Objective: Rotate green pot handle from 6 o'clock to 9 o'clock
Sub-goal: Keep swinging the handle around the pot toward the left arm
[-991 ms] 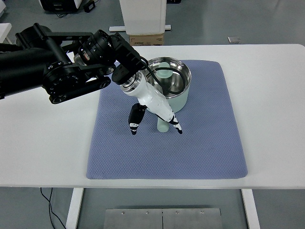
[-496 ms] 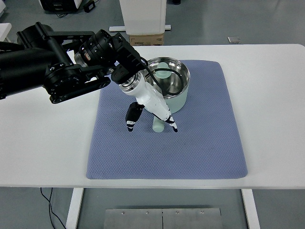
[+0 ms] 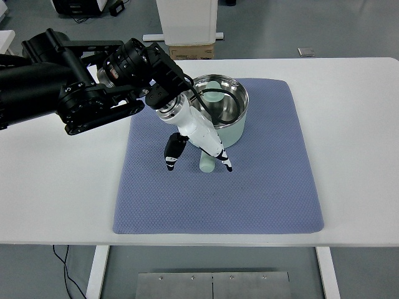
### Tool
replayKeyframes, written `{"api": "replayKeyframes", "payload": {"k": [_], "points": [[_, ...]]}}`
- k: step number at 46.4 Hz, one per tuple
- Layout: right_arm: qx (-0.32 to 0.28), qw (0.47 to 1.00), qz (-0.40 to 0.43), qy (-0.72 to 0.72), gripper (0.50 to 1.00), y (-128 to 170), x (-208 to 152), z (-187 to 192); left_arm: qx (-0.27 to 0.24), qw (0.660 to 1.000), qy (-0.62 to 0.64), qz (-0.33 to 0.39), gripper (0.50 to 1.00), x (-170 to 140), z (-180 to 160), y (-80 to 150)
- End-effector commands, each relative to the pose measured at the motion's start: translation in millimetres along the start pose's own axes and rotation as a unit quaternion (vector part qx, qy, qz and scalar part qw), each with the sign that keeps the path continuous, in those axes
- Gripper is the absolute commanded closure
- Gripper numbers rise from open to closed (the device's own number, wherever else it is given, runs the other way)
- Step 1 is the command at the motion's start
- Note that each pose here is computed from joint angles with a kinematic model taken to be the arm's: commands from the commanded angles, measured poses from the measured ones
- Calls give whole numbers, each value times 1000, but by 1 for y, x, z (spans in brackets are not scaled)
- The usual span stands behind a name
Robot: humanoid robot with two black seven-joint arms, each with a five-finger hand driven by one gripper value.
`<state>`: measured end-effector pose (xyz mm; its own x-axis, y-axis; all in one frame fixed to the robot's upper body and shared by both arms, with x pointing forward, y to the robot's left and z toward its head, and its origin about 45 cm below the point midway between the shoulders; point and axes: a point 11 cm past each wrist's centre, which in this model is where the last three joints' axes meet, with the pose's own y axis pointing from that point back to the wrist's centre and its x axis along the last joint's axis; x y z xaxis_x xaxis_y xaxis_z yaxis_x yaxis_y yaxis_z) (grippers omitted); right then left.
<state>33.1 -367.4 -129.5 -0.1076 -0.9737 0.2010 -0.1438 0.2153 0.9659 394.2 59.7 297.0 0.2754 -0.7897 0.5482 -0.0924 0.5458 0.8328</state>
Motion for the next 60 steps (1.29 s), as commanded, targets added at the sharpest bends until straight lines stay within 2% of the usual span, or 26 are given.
{"api": "replayKeyframes", "payload": {"k": [1, 17, 37, 60], "points": [[0, 1000, 0, 0, 500, 0, 0, 0, 0, 1000, -1, 0, 500, 1, 0, 0], [0, 1000, -1, 0, 500, 0, 0, 0, 12, 1000, 9, 2, 500, -7, -9, 13], [0, 1000, 0, 0, 500, 0, 0, 0, -3, 1000, -5, -1, 500, -5, 3, 12], [0, 1000, 0, 0, 500, 0, 0, 0, 7, 1000, -7, -8, 500, -18, -2, 25]]}}
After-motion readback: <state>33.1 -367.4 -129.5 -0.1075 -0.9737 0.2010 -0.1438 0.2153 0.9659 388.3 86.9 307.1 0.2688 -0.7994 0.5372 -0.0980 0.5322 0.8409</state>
